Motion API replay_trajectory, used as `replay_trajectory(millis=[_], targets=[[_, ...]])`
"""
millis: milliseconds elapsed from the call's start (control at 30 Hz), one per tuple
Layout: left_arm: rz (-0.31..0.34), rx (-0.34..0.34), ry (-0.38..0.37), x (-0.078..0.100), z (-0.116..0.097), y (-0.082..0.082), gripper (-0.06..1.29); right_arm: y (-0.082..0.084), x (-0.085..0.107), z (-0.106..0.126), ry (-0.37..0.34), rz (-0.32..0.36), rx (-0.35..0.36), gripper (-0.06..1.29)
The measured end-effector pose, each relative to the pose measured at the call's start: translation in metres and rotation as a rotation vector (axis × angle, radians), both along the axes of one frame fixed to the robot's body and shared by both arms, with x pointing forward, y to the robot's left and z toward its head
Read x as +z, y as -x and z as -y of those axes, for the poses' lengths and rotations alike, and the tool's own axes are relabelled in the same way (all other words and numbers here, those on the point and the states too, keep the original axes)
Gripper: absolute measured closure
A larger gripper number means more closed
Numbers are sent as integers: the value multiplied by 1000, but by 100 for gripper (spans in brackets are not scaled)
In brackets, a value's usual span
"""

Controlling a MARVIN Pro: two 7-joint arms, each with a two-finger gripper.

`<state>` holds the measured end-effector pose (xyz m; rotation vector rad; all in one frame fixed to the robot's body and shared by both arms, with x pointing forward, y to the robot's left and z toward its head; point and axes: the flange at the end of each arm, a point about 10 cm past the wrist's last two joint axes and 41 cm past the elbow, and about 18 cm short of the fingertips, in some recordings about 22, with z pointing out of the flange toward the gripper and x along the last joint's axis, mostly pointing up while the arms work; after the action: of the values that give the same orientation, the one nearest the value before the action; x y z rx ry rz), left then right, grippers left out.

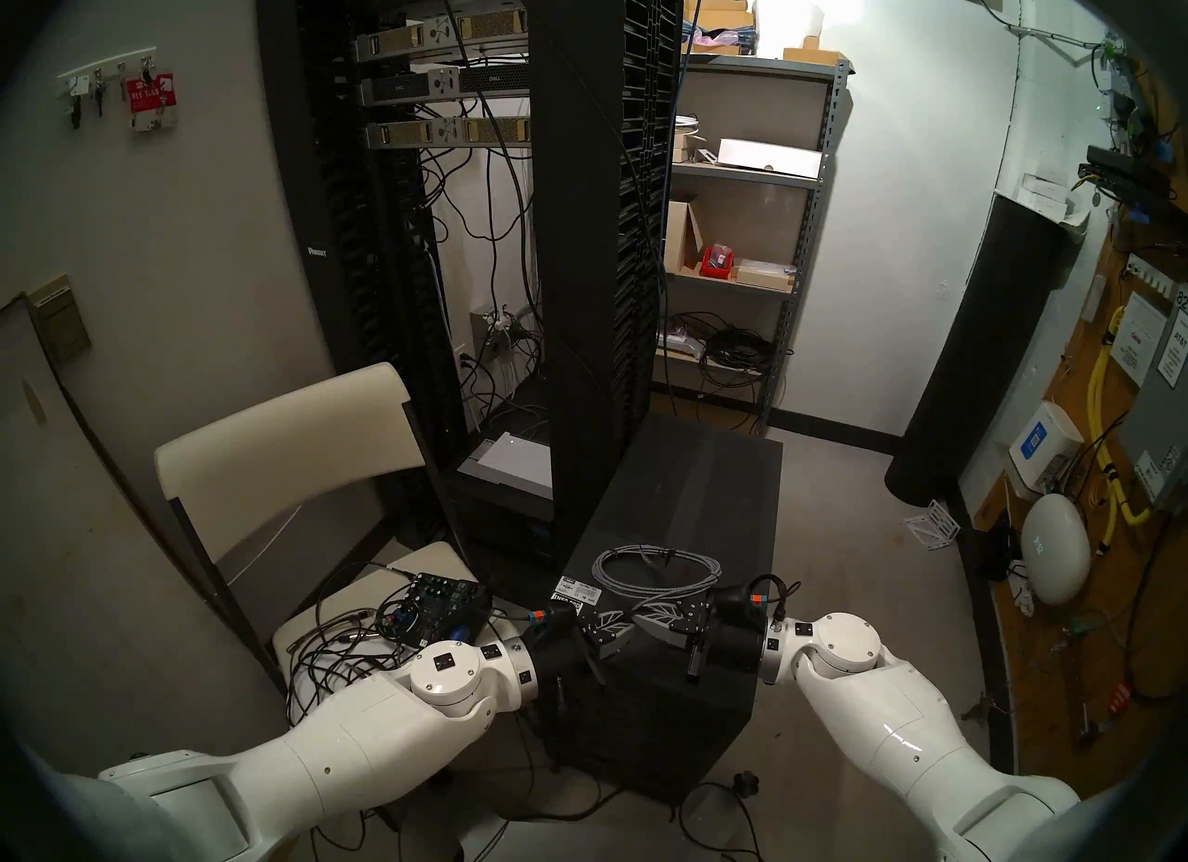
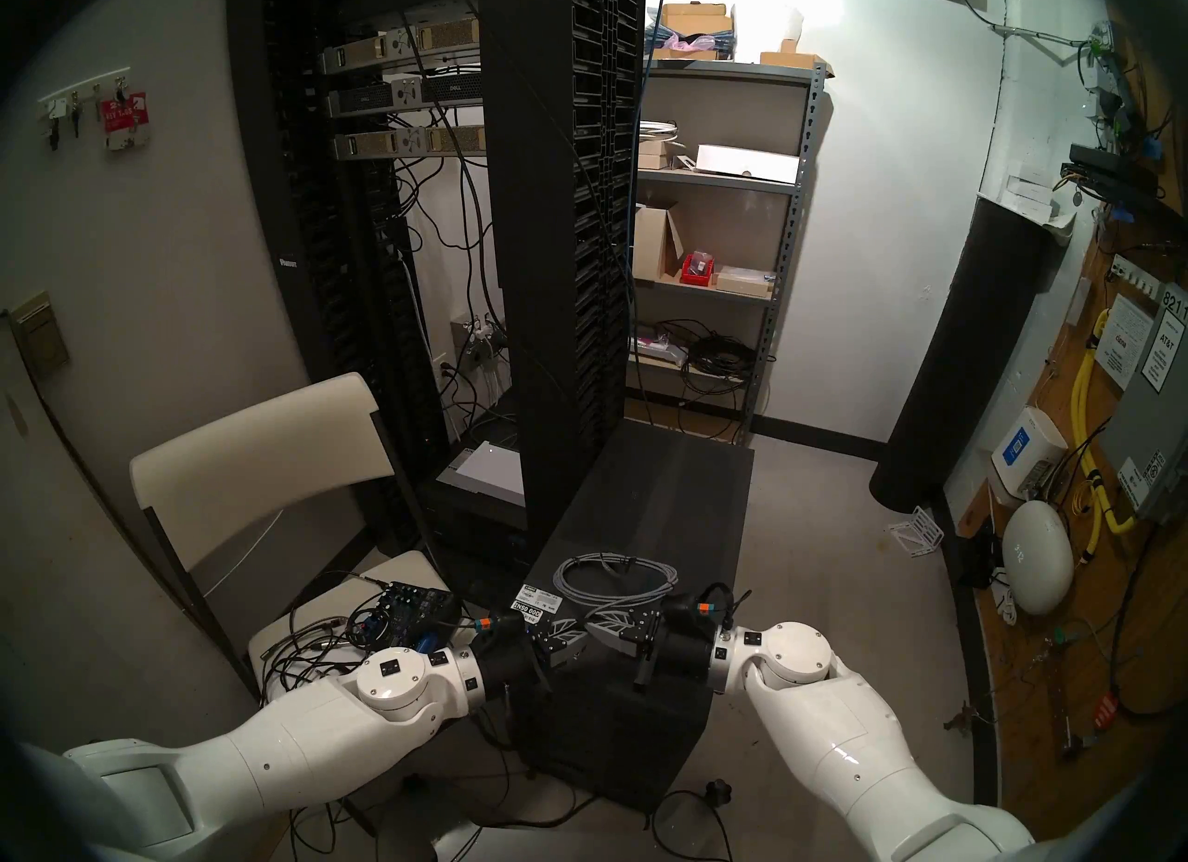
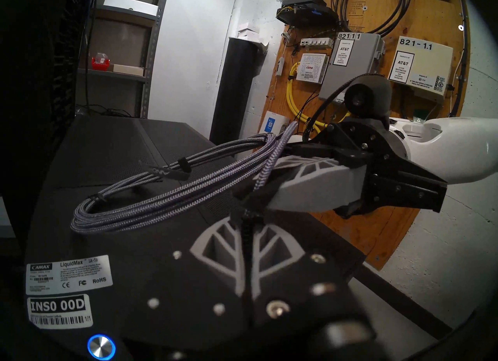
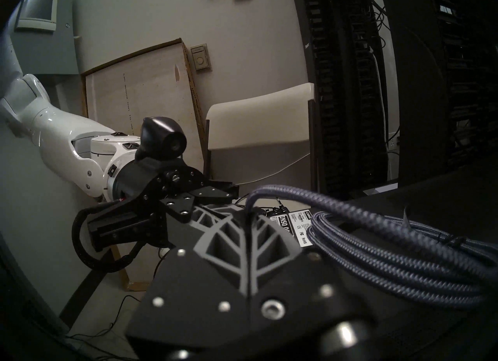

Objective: Insert the cable into the workstation's USB slot

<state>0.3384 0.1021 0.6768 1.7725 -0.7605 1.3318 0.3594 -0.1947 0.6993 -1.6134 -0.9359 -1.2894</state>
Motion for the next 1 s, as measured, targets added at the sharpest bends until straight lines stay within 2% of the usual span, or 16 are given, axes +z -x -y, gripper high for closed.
replay_trajectory(millis=[533, 1000], targets=[[33, 43, -25, -11, -2, 10, 122, 2, -2, -7, 58, 25, 43, 125], [73, 84, -32, -19, 3, 10, 122, 3, -3, -7, 64, 39, 48, 125]])
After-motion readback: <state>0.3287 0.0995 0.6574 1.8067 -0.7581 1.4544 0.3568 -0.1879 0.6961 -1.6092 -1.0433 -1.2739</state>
